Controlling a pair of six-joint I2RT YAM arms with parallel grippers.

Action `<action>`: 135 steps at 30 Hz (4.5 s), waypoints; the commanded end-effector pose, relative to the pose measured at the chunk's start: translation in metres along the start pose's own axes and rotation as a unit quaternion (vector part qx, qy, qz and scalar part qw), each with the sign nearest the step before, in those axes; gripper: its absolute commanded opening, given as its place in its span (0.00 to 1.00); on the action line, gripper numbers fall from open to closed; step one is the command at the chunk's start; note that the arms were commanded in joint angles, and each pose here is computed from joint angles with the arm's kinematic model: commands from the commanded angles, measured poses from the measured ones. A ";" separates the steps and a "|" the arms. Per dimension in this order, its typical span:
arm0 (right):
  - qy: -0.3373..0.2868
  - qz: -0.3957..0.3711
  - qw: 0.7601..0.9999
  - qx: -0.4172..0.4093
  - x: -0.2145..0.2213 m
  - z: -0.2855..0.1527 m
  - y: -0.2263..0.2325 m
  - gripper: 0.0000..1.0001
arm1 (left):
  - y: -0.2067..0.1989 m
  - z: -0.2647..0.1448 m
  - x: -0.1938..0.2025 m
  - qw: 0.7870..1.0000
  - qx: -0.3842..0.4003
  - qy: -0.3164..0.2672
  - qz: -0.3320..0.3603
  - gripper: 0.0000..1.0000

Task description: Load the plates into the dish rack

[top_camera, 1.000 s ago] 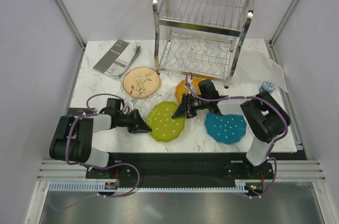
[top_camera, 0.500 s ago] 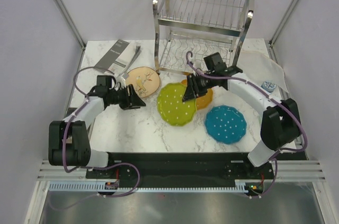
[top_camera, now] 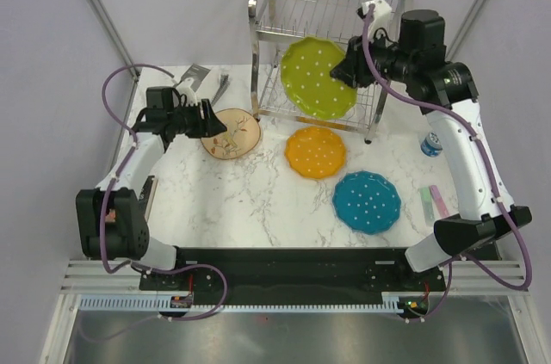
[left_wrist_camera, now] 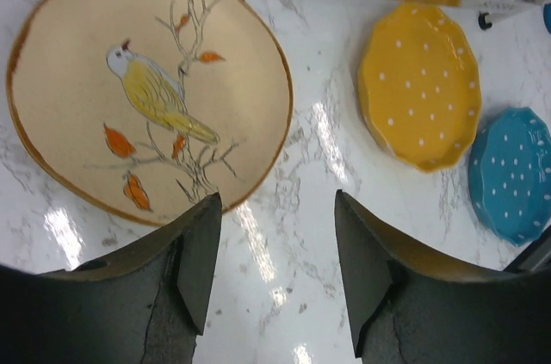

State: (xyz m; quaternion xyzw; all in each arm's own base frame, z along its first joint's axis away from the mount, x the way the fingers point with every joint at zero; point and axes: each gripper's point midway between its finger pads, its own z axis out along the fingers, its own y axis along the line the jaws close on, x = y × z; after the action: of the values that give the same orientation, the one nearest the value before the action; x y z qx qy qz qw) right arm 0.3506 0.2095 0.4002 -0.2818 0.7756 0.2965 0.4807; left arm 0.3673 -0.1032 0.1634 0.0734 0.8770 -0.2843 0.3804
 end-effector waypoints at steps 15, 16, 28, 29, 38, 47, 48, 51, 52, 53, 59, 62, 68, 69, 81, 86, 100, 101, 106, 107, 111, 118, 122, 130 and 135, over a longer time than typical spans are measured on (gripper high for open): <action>-0.417 0.019 0.837 0.354 -0.224 -0.119 -0.098 0.00 | -0.022 0.023 -0.025 0.998 0.046 -0.040 0.005 0.61; -0.425 0.027 0.823 0.377 -0.226 -0.122 -0.108 0.00 | -0.021 0.023 -0.017 0.998 0.045 -0.033 0.001 0.61; -0.405 0.011 0.735 0.544 -0.211 -0.136 -0.157 0.00 | -0.023 0.016 0.008 0.999 0.047 -0.027 -0.006 0.61; -0.404 0.009 0.733 0.547 -0.211 -0.136 -0.158 0.00 | -0.022 0.016 0.009 0.999 0.046 -0.028 -0.006 0.61; -0.365 -0.007 0.716 0.595 -0.195 -0.136 -0.170 0.00 | -0.022 0.020 0.025 0.998 0.053 -0.017 -0.021 0.61; -0.308 -0.025 0.739 0.599 -0.172 -0.101 -0.185 0.00 | -0.021 0.019 0.027 0.998 0.053 -0.017 -0.025 0.61; -0.305 -0.026 0.740 0.599 -0.171 -0.099 -0.187 0.00 | -0.021 0.019 0.027 0.998 0.052 -0.018 -0.024 0.61; -0.291 -0.029 0.742 0.604 -0.164 -0.087 -0.195 0.00 | -0.021 0.018 0.028 0.998 0.050 -0.019 -0.023 0.61; -0.288 -0.030 0.742 0.605 -0.163 -0.084 -0.196 0.00 | -0.021 0.018 0.029 0.998 0.050 -0.018 -0.024 0.61; -0.283 -0.030 0.740 0.609 -0.160 -0.082 -0.199 0.00 | -0.021 0.018 0.029 0.998 0.049 -0.018 -0.023 0.61; -0.271 -0.023 0.727 0.630 -0.151 -0.070 -0.213 0.00 | -0.020 0.016 0.030 0.999 0.045 -0.020 -0.022 0.62; -0.275 -0.013 0.713 0.645 -0.149 -0.072 -0.216 0.00 | -0.019 0.016 0.031 0.999 0.043 -0.021 -0.021 0.62; -0.260 -0.014 0.715 0.649 -0.138 -0.056 -0.226 0.00 | -0.018 0.018 0.033 0.999 0.041 -0.019 -0.021 0.62; -0.256 -0.015 0.716 0.650 -0.135 -0.051 -0.229 0.00 | -0.018 0.018 0.033 0.999 0.041 -0.018 -0.023 0.62; -0.320 -0.056 0.743 0.586 -0.184 -0.088 -0.168 0.75 | -0.017 0.022 -0.006 0.998 0.038 -0.047 0.014 0.63; -0.350 -0.055 0.741 0.571 -0.189 -0.132 -0.137 0.76 | -0.022 0.024 -0.047 0.996 0.045 -0.074 0.027 0.64; -0.042 -0.056 0.900 0.430 0.072 -0.100 -0.123 0.00 | -0.014 0.058 -0.111 0.992 0.055 -0.109 0.036 0.42; -0.032 -0.049 0.905 0.422 0.086 -0.096 -0.122 0.00 | -0.015 0.061 -0.112 0.992 0.062 -0.109 0.036 0.32; 0.031 0.002 0.935 0.353 0.154 -0.048 -0.128 0.00 | -0.015 0.079 -0.110 0.992 0.090 -0.090 0.021 0.02; 0.033 0.013 0.941 0.335 0.159 -0.038 -0.129 0.00 | -0.016 0.080 -0.109 0.991 0.094 -0.088 0.022 0.02; 0.033 0.041 0.943 0.328 0.165 -0.013 -0.156 0.00 | -0.019 0.082 -0.105 0.991 0.103 -0.080 0.024 0.02; 0.079 0.028 0.928 0.362 0.190 0.012 -0.213 0.00 | -0.015 0.076 -0.085 0.993 0.091 -0.061 0.039 0.02; 0.073 0.036 0.919 0.386 0.188 0.015 -0.244 0.00 | -0.016 0.071 -0.079 0.994 0.086 -0.060 0.044 0.02; 0.052 0.045 0.899 0.432 0.171 0.020 -0.313 0.00 | -0.011 0.068 -0.065 0.995 0.073 -0.047 0.053 0.02; 0.040 0.046 0.895 0.441 0.159 0.029 -0.333 0.00 | -0.012 0.067 -0.049 0.996 0.070 -0.031 0.054 0.02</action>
State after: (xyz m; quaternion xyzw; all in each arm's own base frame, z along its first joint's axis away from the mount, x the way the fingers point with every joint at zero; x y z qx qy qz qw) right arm 0.5012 -0.0166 0.1385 -0.0216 0.9018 -0.0638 0.4269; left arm 0.4488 -0.1452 0.1578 0.1096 0.8427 -0.3415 0.4016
